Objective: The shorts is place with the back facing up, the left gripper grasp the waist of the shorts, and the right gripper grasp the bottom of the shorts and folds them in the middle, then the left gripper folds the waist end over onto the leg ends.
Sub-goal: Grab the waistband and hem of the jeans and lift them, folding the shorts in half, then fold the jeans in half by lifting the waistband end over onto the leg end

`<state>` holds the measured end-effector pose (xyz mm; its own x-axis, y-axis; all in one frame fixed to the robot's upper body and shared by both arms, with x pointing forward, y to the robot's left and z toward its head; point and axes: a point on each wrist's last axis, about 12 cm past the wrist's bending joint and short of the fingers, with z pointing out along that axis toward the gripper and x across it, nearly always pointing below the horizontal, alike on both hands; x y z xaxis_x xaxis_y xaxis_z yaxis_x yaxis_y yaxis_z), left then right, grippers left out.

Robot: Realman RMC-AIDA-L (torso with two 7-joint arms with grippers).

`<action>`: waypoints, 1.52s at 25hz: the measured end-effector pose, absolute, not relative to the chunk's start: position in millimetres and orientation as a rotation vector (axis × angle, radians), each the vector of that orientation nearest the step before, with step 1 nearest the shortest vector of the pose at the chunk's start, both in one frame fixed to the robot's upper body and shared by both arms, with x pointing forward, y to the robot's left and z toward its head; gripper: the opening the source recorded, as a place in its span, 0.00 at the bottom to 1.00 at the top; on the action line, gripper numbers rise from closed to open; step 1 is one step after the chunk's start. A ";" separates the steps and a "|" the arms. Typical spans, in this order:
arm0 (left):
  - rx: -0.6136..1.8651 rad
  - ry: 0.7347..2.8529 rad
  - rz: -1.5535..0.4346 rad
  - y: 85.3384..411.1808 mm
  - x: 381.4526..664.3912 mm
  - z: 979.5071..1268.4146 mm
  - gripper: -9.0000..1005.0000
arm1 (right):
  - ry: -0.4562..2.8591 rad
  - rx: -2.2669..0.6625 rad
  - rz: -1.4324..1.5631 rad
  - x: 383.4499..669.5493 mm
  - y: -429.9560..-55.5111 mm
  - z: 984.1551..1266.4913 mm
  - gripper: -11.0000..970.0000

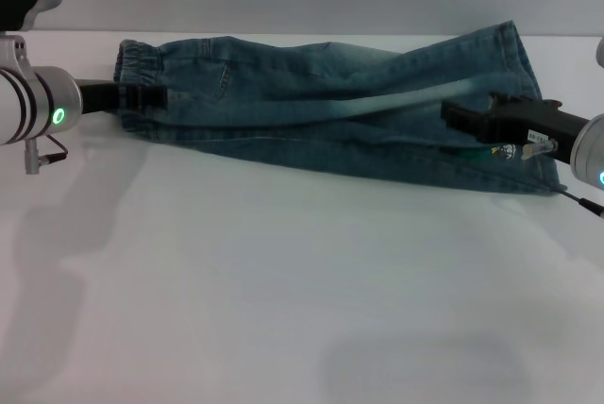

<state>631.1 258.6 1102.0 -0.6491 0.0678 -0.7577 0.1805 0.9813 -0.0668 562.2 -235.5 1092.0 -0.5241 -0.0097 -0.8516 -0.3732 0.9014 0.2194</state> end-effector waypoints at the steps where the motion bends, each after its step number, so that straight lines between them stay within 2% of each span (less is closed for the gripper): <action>1: 0.175 2.276 -0.172 258.0 631.6 1102.2 0.85 | 2.083 -0.273 0.468 562.2 -235.9 1092.0 0.73; 20: 0.191 2.316 -0.180 247.9 638.1 1093.0 0.84 | 2.074 -0.272 0.464 563.7 -237.9 1095.3 0.72; 31: 0.162 2.252 -0.207 245.3 632.5 1091.4 0.63 | 2.076 -0.261 0.457 563.7 -241.8 1095.0 0.71; 38: 0.171 2.234 -0.202 243.0 632.6 1091.3 0.37 | 2.075 -0.250 0.450 563.8 -245.1 1095.3 0.71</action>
<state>632.6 243.0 1091.3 -0.6188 0.0530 -0.7838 0.1926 0.9775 -0.0859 563.8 -245.1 1095.3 -0.5163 0.0035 -0.8564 -0.3519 0.9108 0.2158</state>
